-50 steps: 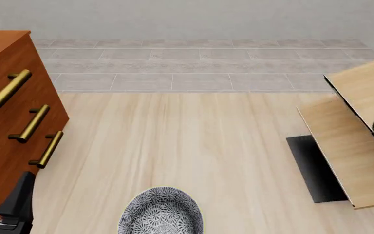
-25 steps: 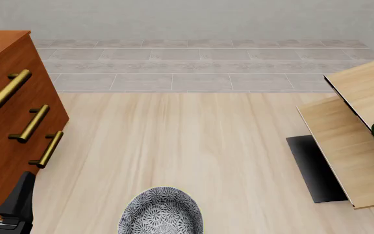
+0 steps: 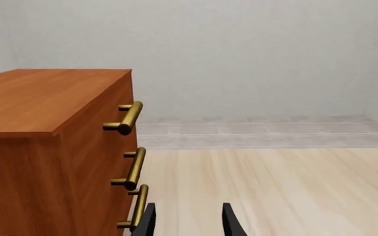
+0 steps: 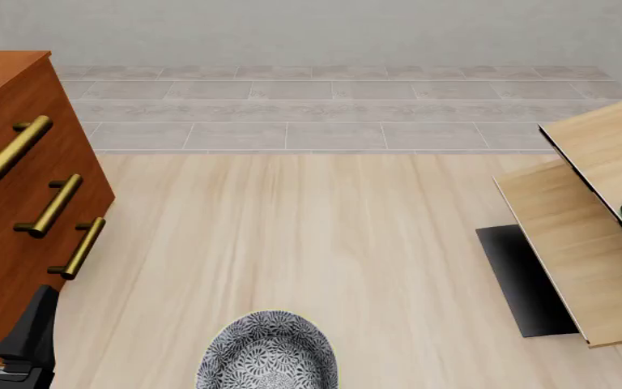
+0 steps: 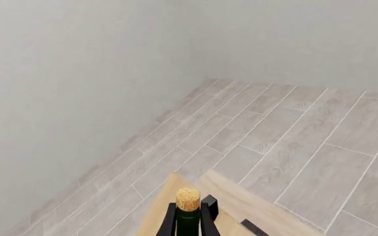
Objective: Put the wine bottle on the wine rack.
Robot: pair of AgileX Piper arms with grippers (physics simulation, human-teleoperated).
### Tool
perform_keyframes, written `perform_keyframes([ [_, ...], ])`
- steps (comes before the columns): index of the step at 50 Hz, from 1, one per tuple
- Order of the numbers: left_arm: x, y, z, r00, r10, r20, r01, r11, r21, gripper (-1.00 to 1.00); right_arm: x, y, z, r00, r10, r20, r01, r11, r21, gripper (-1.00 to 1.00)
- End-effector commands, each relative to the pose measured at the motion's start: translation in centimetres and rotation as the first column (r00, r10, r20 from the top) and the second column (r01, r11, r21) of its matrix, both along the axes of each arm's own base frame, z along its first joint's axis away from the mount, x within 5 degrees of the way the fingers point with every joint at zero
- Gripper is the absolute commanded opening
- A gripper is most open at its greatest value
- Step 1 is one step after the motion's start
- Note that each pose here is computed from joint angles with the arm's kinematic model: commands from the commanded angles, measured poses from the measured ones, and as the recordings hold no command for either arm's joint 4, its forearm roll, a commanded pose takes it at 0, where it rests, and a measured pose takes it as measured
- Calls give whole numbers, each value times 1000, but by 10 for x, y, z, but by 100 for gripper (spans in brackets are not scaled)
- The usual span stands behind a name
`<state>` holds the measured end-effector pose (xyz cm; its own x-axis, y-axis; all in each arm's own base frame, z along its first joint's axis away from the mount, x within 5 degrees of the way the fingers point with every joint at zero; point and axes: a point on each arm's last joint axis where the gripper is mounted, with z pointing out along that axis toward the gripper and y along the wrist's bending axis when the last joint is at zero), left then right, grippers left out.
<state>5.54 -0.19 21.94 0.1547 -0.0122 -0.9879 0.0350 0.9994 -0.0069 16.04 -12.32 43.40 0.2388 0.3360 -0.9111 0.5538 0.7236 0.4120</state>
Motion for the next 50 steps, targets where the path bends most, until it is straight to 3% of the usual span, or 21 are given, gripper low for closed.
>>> perform_keyframes([
  [1, 0, 0, 0, 1000, 5, -3, -5, 1000, -2, 100, 18, -19, -48, 986, -14, -169, 21, 999, 38, -100],
  [25, 0, 1, -1, 1000, 13, -11, -13, 1000, -10, 100, 28, -35, -64, 978, -36, -207, 44, 998, 36, -100],
  [50, 0, 1, -2, 1000, 15, -17, -15, 1000, -5, 100, 45, -64, -106, 962, -66, -264, 82, 996, 48, -100],
])
